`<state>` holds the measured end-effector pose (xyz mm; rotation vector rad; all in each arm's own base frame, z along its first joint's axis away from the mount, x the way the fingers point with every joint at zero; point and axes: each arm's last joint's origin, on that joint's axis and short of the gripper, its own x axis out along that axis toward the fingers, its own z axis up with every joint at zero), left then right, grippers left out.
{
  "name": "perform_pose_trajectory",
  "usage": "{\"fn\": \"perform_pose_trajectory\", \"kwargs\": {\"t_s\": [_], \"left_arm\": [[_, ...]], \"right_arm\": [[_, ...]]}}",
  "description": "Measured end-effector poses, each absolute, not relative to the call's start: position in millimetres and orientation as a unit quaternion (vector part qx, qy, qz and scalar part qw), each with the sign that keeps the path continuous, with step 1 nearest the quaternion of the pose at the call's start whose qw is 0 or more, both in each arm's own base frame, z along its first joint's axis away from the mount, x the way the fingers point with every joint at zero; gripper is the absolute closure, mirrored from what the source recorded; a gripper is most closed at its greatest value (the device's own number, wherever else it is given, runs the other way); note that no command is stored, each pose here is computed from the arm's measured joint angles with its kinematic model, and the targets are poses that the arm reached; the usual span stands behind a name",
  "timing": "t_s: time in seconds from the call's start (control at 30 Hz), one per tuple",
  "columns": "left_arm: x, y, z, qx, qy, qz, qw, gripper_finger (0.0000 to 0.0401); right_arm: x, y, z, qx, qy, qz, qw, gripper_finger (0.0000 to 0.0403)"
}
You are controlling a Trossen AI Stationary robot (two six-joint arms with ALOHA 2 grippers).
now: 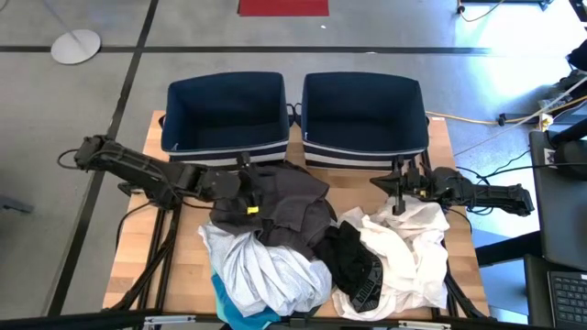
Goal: Sort clothes
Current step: Put the black shorts into the left blue bin
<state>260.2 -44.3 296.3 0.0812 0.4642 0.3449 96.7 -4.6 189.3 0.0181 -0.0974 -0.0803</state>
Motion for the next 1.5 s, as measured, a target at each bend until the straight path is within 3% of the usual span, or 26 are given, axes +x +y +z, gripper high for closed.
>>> {"fn": "perform_pose_trajectory", "kwargs": {"t_s": [0.17,0.57,0.77,0.97,1.1,1.3,1.5], "left_arm": [[277,-50,293,-0.030,0.305,0.133,0.943,0.0144],[303,-57,244,-0.042,0.415,0.148,0.897,0.0149],[303,-52,222,-0.031,0.478,0.180,0.859,0.0150],[300,-37,202,0.016,0.522,0.265,0.810,0.0150],[305,-32,185,0.029,0.535,0.267,0.801,0.0153],[317,-30,152,-0.010,0.574,0.186,0.798,0.0201],[323,-31,139,-0.023,0.595,0.123,0.794,0.0316]], "right_arm": [[96,-4,191,0.009,-0.058,-0.033,0.998,0.0391],[96,-3,192,0.022,-0.059,-0.015,0.998,0.0391],[96,-3,192,0.022,-0.058,-0.015,0.998,0.0391],[96,-3,191,0.022,-0.058,-0.015,0.998,0.0391],[96,-3,191,0.021,-0.056,-0.015,0.998,0.0391],[97,-3,189,0.021,-0.044,-0.019,0.999,0.0391],[97,-4,189,0.021,-0.043,-0.023,0.999,0.0391]]}}
